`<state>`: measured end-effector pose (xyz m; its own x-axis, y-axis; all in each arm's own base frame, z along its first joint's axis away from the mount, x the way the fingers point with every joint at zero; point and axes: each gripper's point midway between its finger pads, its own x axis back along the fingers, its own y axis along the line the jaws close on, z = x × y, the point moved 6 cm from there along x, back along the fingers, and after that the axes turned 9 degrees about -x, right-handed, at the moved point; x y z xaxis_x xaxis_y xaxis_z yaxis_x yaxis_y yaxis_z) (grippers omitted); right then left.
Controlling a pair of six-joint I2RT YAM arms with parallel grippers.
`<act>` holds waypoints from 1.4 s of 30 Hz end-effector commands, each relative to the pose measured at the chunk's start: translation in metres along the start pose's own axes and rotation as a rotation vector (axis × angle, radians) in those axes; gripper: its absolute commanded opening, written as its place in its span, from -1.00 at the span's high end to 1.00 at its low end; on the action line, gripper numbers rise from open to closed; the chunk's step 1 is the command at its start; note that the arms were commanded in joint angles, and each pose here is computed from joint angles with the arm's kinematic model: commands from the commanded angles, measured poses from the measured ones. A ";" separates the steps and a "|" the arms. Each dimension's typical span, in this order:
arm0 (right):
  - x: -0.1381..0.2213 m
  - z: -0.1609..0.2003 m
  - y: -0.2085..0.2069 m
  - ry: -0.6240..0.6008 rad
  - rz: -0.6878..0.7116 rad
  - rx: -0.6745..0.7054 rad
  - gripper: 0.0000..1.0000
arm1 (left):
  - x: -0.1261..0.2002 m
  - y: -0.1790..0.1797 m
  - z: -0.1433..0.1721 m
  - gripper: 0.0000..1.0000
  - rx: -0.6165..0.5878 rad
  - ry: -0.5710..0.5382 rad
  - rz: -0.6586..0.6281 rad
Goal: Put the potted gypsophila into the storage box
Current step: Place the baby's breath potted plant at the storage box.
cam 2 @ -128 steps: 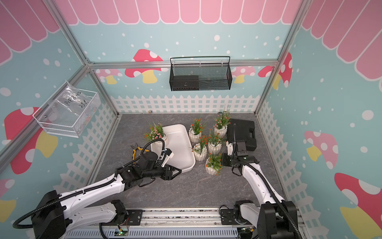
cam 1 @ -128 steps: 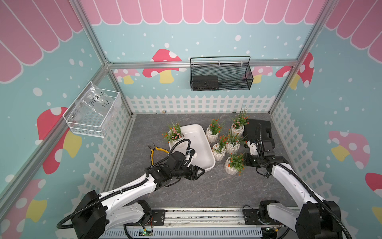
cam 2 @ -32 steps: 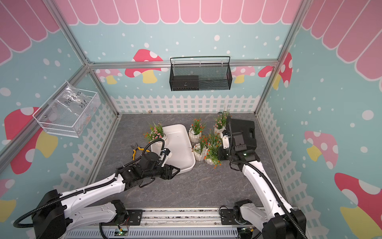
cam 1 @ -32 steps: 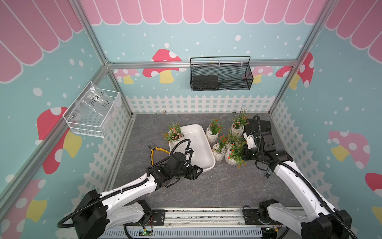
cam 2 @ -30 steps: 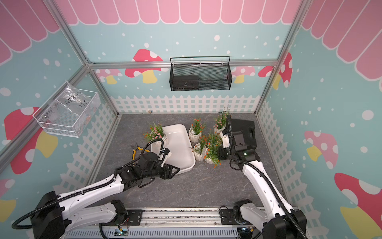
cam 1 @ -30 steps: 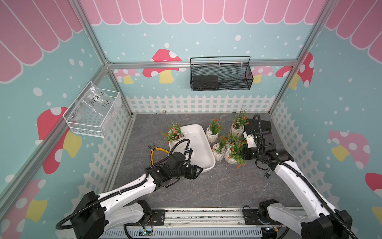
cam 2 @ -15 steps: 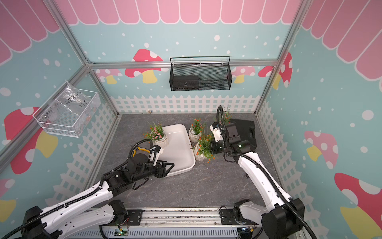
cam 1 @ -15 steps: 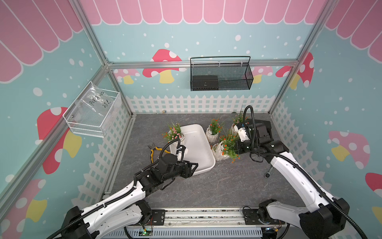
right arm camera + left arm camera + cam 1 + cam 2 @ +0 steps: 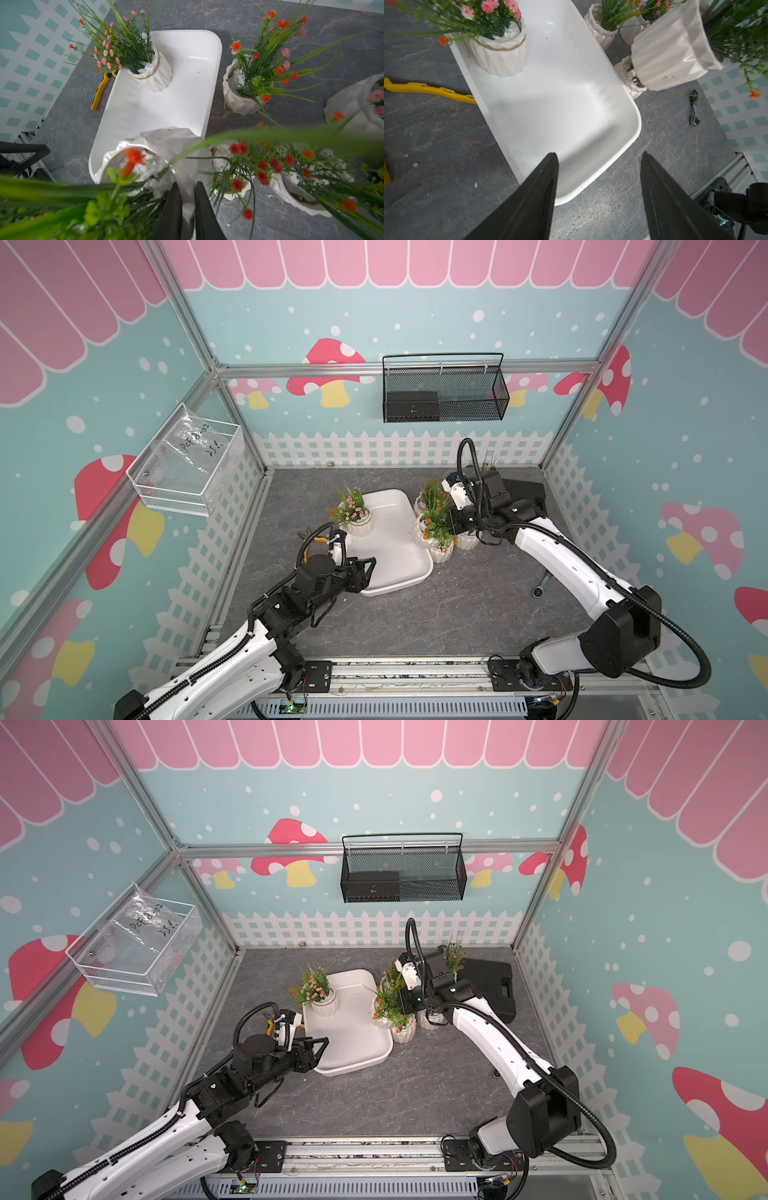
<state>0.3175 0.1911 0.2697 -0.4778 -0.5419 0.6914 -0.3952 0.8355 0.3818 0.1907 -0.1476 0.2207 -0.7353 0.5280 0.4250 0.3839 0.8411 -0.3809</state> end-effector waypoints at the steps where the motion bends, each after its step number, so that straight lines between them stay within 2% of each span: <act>1: -0.001 -0.031 0.024 -0.097 -0.090 0.074 1.00 | 0.002 0.002 0.002 -0.29 0.028 -0.025 0.030; 3: -0.009 -0.038 0.028 -0.093 -0.101 0.086 1.00 | 0.002 0.003 0.002 -0.29 0.003 -0.049 0.037; 8: -0.031 -0.058 0.036 -0.083 -0.117 0.100 1.00 | -0.006 0.016 0.006 -0.29 0.043 -0.051 -0.015; 11: -0.045 -0.068 0.038 -0.071 -0.118 0.110 1.00 | -0.011 0.021 0.007 -0.29 0.056 -0.063 0.002; 14: -0.058 -0.075 0.039 -0.056 -0.117 0.126 1.00 | -0.012 0.013 0.005 -0.29 0.015 -0.062 0.076; 18: -0.072 -0.088 0.040 -0.037 -0.116 0.145 1.00 | -0.012 0.018 0.005 -0.29 0.015 -0.079 0.042; 19: -0.086 -0.087 0.036 -0.012 -0.110 0.142 1.00 | -0.011 0.019 0.004 -0.29 0.007 -0.084 0.030; 25: -0.107 -0.095 0.033 0.004 -0.097 0.156 1.00 | -0.013 0.023 0.004 -0.28 -0.042 -0.087 -0.012; 32: -0.134 -0.099 0.029 0.047 -0.103 0.200 1.00 | -0.028 0.028 0.011 -0.28 -0.097 -0.027 -0.050; 42: -0.164 -0.103 0.025 0.061 -0.126 0.241 1.00 | -0.026 0.034 0.012 -0.28 -0.107 -0.025 -0.094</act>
<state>0.4625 0.2976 0.2089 -0.3550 -0.5661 0.7440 -0.5588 0.7665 0.3166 0.2142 -0.1390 0.1792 -0.7576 0.4704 0.4525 0.3819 0.8816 -0.2772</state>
